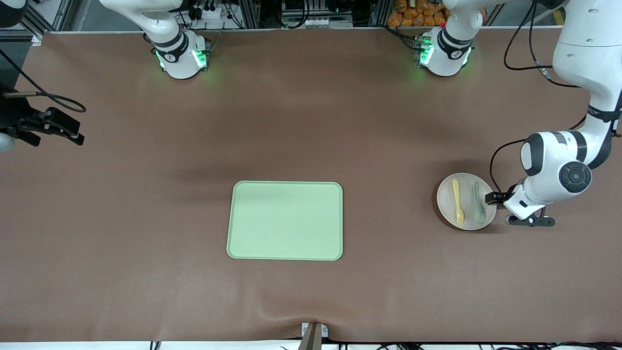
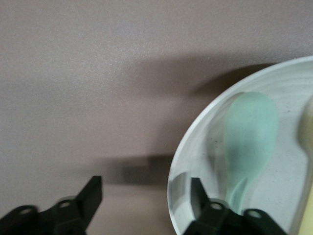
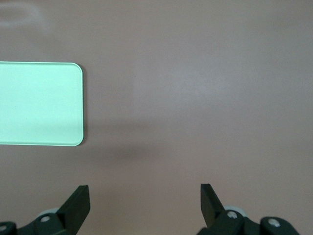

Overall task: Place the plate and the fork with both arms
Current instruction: 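Move the left gripper down to the white plate's rim and grip it, then slide the white plate with the left gripper onto the green tray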

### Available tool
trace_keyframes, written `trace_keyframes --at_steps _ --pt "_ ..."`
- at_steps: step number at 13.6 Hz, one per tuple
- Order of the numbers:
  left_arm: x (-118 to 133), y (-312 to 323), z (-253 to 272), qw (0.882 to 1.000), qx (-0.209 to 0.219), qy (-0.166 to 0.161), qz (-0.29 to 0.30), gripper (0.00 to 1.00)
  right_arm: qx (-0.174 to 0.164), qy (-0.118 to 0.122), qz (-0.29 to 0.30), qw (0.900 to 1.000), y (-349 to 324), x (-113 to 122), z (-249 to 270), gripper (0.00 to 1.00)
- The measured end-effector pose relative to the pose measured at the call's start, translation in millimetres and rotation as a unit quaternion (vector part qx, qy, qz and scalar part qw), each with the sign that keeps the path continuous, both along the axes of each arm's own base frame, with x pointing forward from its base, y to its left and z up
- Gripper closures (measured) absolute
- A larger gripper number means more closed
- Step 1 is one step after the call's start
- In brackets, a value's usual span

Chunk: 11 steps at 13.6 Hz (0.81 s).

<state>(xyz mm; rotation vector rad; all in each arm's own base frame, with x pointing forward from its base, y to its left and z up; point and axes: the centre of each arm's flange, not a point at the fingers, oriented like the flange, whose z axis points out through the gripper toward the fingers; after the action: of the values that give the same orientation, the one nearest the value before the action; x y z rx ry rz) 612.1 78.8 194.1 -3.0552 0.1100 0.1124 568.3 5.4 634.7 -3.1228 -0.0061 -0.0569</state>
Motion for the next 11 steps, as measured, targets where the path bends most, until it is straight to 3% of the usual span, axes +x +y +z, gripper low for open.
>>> trace_keyframes --at_steps 6,11 --pt "1.8 -3.0 2.7 1.000 -0.001 -0.003 -0.003 0.92 0.000 0.001 0.000 1.000 0.0 0.3 -0.7 0.00" --pt "4.9 -7.0 6.9 1.000 -0.004 -0.008 -0.005 0.93 0.000 0.001 0.000 1.000 0.0 0.6 -1.1 0.00"
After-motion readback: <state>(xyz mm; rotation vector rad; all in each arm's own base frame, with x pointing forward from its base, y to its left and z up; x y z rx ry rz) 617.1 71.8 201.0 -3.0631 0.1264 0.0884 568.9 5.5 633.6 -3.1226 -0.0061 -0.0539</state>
